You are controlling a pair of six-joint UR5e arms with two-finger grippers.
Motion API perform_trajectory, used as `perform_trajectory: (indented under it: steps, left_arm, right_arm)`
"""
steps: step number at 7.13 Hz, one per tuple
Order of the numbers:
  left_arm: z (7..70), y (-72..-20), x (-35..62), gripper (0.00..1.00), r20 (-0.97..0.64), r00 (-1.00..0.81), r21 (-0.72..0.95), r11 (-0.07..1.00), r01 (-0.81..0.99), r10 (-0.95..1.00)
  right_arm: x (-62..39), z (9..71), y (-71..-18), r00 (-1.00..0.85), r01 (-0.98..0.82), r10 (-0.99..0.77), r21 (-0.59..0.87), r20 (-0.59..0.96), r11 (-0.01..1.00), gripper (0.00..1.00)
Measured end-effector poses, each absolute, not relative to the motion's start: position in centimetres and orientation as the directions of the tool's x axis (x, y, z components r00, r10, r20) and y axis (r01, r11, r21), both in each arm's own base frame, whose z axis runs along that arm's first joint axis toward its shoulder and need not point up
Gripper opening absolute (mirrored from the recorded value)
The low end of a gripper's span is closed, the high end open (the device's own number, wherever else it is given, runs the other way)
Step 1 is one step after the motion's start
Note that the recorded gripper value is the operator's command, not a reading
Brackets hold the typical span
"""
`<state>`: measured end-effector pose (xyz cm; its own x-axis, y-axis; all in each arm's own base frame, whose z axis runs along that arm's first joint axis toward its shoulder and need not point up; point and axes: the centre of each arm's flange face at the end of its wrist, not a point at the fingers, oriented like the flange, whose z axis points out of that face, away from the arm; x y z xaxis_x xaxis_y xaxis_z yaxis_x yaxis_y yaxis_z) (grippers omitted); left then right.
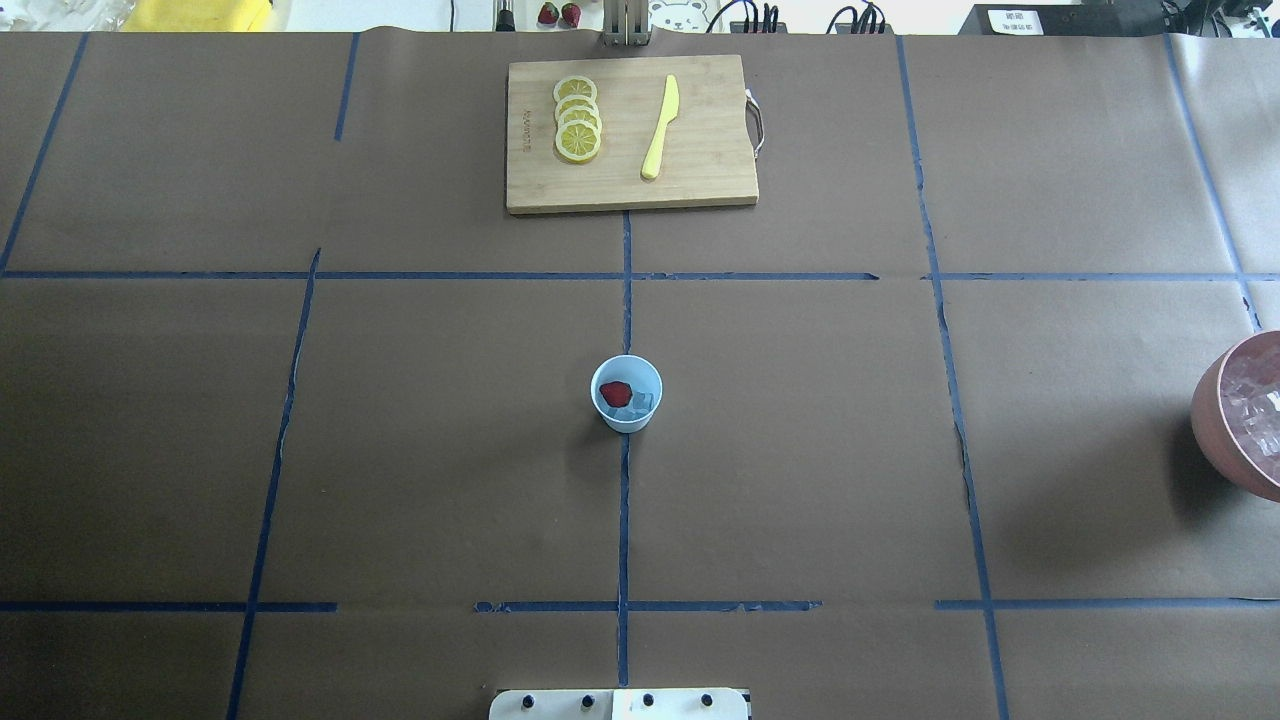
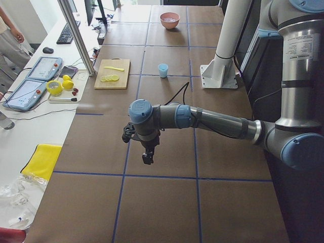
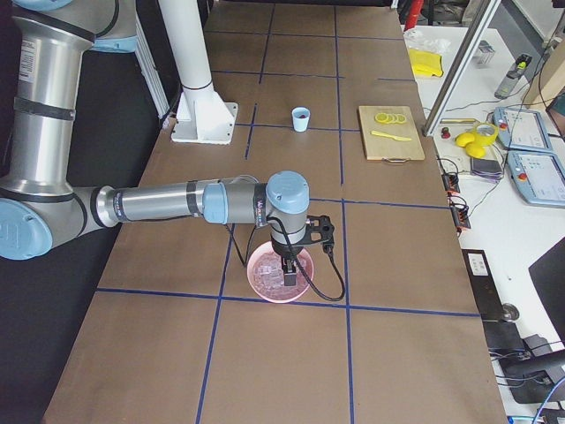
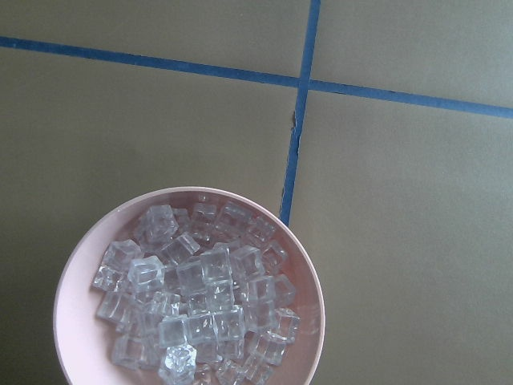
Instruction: Put ice and strawberries in cup
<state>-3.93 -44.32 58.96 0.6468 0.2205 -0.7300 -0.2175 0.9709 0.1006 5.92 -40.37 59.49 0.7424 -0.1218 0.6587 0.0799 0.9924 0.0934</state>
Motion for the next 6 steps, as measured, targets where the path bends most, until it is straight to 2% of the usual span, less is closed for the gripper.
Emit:
perform_trajectory:
  steps: [6]
  left_arm:
    - [59.11, -43.32, -4.19, 1.0, -0.743, 0.63, 0.121, 0.972, -0.203, 0.225]
  right_arm:
    - [5.86, 60.29, -41.05, 0.747, 0.084, -0.122, 0.09, 0.654, 0.992, 1.0]
